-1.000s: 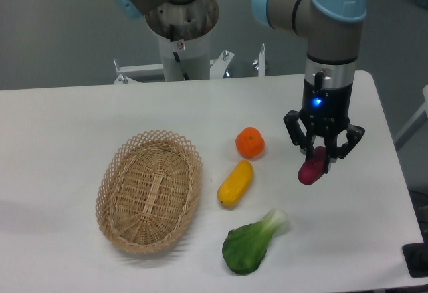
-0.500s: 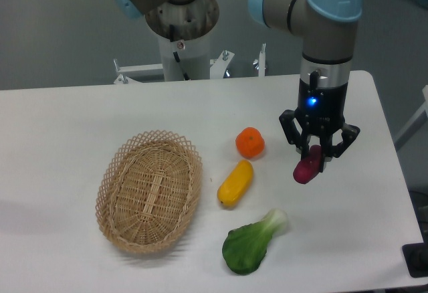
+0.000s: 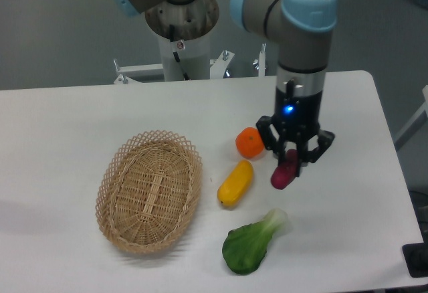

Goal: Place the sweet potato in the basket
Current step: 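Carry the sweet potato over the wicker basket, then lower the sweet potato into the basket and open the gripper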

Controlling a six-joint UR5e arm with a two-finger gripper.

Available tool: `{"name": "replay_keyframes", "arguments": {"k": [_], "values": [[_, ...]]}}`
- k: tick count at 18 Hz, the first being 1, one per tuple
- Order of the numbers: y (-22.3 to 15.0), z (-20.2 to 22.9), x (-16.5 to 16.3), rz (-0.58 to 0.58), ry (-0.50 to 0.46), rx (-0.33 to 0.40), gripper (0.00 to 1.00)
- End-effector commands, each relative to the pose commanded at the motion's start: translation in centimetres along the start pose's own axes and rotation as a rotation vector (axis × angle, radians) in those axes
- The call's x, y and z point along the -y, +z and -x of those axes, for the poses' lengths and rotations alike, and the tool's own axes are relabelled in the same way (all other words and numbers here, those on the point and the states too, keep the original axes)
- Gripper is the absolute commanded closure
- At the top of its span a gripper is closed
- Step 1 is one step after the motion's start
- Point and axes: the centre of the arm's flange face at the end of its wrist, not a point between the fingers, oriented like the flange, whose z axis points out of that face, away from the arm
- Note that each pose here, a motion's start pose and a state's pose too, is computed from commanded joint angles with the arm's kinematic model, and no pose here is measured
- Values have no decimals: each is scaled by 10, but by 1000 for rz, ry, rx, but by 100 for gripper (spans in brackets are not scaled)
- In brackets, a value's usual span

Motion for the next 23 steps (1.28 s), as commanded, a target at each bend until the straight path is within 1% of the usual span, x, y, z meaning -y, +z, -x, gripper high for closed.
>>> {"name": "replay_keyframes", "arguments": {"k": [3, 5, 6, 8, 11, 13, 14, 15, 18, 20, 23], "values": [[10, -46, 11, 89, -54, 22, 77], [18, -80, 26, 125, -34, 23, 77], [22, -94, 31, 139, -41, 23, 77], [34, -132, 40, 156, -41, 1, 77], [47, -176, 46, 177, 4, -40, 77], [58, -201, 47, 189, -6, -61, 76], [68, -211, 46, 202, -29, -76, 74], [75, -221, 49, 211, -38, -85, 73], [98, -239, 54, 222, -22, -98, 74], [114, -248, 55, 243, 3, -79, 74], [132, -259, 54, 275, 29, -85, 74]]}}
